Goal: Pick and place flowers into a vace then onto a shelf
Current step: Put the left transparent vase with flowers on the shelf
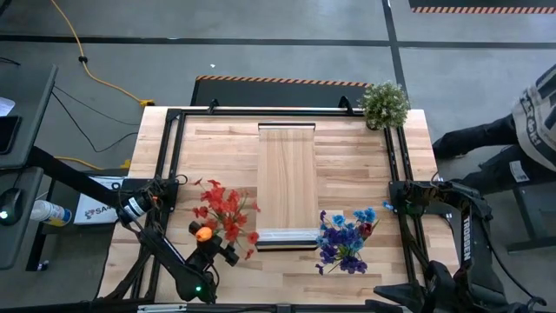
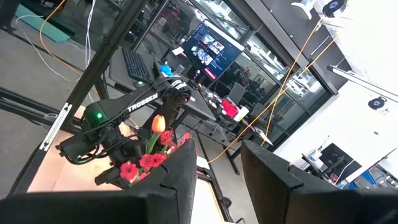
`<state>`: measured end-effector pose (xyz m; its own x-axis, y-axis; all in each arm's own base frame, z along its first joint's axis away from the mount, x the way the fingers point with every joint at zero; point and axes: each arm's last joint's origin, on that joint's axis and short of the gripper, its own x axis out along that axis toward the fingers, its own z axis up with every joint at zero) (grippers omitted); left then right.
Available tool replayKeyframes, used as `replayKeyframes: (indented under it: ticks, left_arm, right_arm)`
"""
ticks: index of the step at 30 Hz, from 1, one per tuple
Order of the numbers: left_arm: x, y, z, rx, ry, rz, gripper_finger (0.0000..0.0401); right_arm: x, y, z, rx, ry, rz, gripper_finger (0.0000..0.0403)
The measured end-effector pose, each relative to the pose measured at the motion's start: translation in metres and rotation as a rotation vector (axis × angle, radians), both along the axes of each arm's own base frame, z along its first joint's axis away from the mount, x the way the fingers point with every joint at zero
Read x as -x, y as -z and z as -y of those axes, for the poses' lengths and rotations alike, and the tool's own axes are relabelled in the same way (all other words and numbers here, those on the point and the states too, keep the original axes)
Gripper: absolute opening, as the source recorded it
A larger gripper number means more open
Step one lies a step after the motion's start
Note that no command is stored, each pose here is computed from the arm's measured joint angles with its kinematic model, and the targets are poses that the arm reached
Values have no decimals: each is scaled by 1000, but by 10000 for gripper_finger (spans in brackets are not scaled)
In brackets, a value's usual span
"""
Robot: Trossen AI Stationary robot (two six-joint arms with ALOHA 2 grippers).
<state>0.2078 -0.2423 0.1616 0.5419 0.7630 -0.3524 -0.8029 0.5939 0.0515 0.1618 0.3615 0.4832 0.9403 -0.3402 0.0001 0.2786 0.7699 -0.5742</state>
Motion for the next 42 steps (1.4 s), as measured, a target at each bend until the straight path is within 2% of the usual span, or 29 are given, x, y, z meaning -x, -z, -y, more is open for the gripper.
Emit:
replayKeyframes:
  ticks: [15,21,35,38,42]
  left_arm:
    - [-1,1,1,8,5,-14,344]
    - [0,3,2,7,2,-61,342]
    - [2,6,2,82,-73,-131,339]
    - [1,6,2,84,-74,-129,326]
    - [1,6,3,75,-57,-107,284]
  right_arm:
    - [0,0,0,-1,0,0,118]
    - [0,0,0,-1,0,0,118]
    - [0,0,0,-20,0,7,118]
    - [0,0,0,-19,0,7,118]
    - [0,0,0,-19,0,7,118]
